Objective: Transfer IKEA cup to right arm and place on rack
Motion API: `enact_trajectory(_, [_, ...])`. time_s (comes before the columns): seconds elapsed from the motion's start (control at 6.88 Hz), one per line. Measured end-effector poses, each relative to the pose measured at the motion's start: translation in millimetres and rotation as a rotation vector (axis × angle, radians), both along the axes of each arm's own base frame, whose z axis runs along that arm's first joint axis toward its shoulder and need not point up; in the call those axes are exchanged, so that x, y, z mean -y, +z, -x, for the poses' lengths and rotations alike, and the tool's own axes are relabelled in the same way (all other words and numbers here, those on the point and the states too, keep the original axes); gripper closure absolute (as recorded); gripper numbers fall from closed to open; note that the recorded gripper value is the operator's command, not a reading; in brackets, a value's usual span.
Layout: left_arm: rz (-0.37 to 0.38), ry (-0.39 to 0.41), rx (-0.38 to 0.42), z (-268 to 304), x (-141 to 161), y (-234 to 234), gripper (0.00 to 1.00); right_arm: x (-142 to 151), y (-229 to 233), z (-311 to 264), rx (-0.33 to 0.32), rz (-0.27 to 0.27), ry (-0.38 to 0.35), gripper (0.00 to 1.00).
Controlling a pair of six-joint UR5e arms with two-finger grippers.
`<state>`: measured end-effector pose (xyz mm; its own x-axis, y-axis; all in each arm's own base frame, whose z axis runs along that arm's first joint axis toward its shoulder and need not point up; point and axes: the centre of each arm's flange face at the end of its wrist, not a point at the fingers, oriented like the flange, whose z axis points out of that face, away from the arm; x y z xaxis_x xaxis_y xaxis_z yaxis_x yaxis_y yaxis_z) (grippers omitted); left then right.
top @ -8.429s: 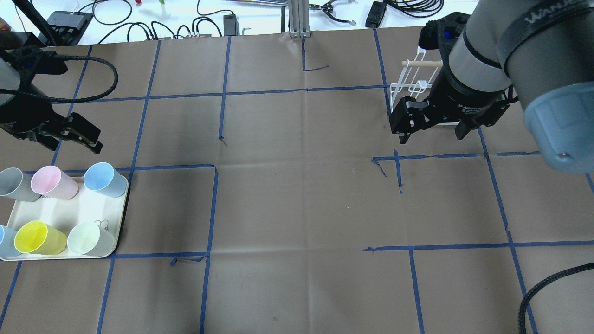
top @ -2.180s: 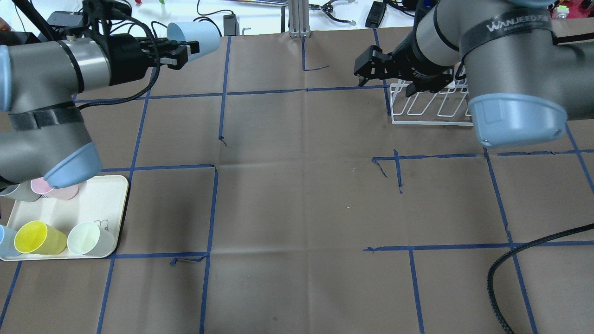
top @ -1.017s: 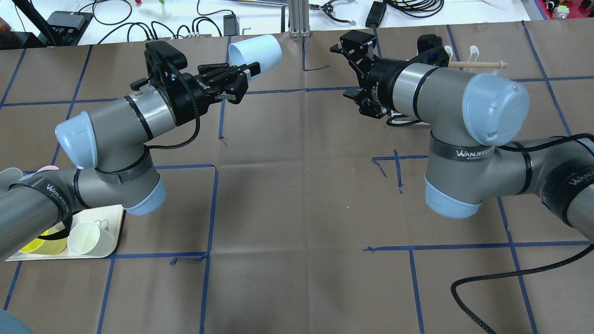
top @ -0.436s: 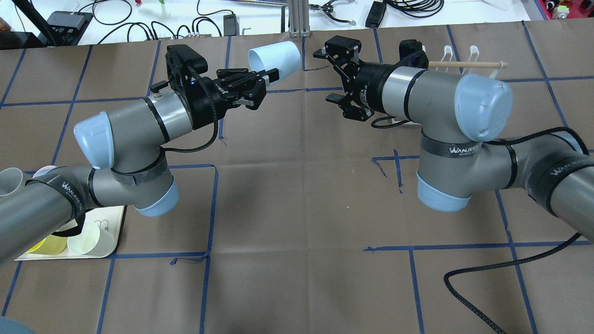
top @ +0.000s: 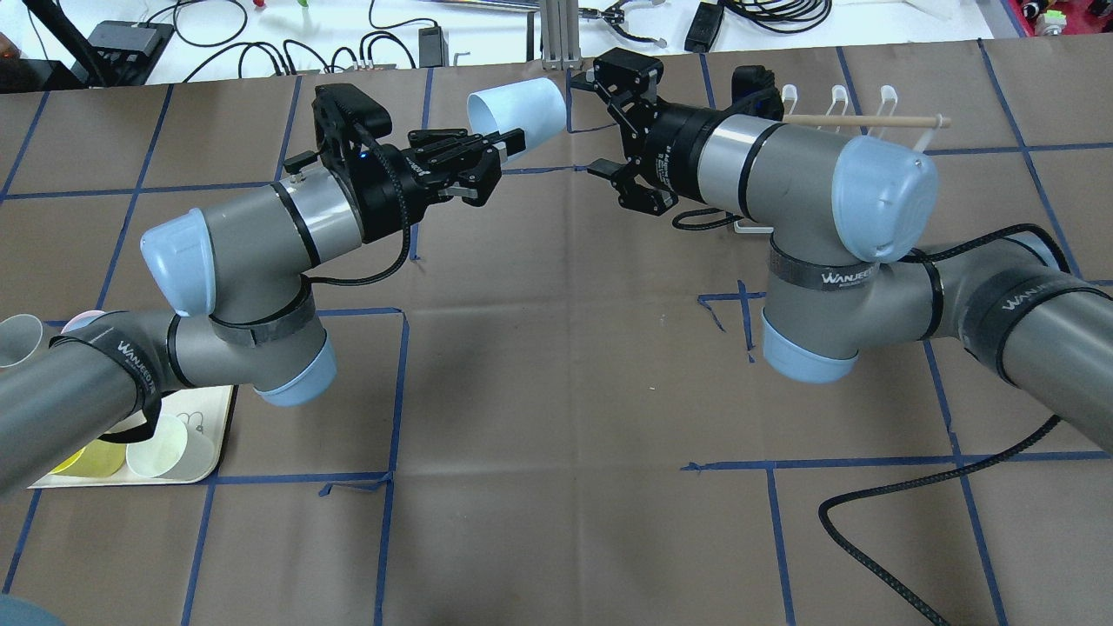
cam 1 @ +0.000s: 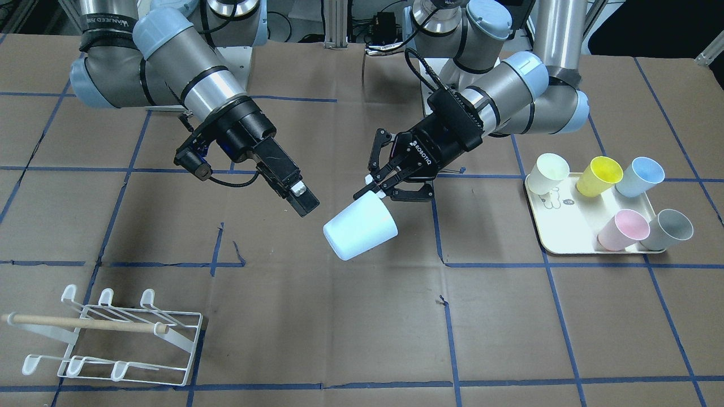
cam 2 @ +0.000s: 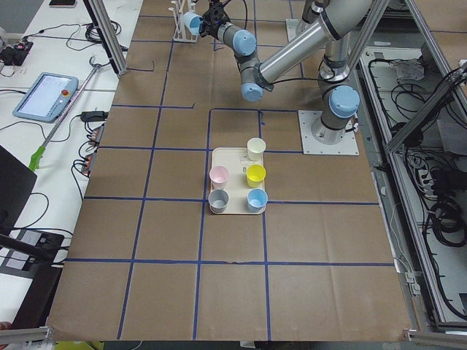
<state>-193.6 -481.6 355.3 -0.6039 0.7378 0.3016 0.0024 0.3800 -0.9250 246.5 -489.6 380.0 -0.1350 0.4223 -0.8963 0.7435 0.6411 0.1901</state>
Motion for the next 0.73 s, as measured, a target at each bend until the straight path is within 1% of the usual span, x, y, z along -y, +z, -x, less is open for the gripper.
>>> enact_trajectory(0.15, [-0.003,0.0,-0.002,0.3,-0.1,0.1,0.95,4.8,-7.3,-11.4,0.033,-0.017,-0.001,0.01])
enact_trajectory(0.44, [-0.007,0.001,-0.005,0.7,-0.3,0.1,0.94,19.3,-12.8,-26.1,0.07,-0.039,-0.004,0.01])
enact_trajectory(0.73, [-0.007,0.001,-0.006,0.8,-0.5,0.5,0.94,24.5,-13.7,-29.4,0.081,-0.045,-0.007,0.01])
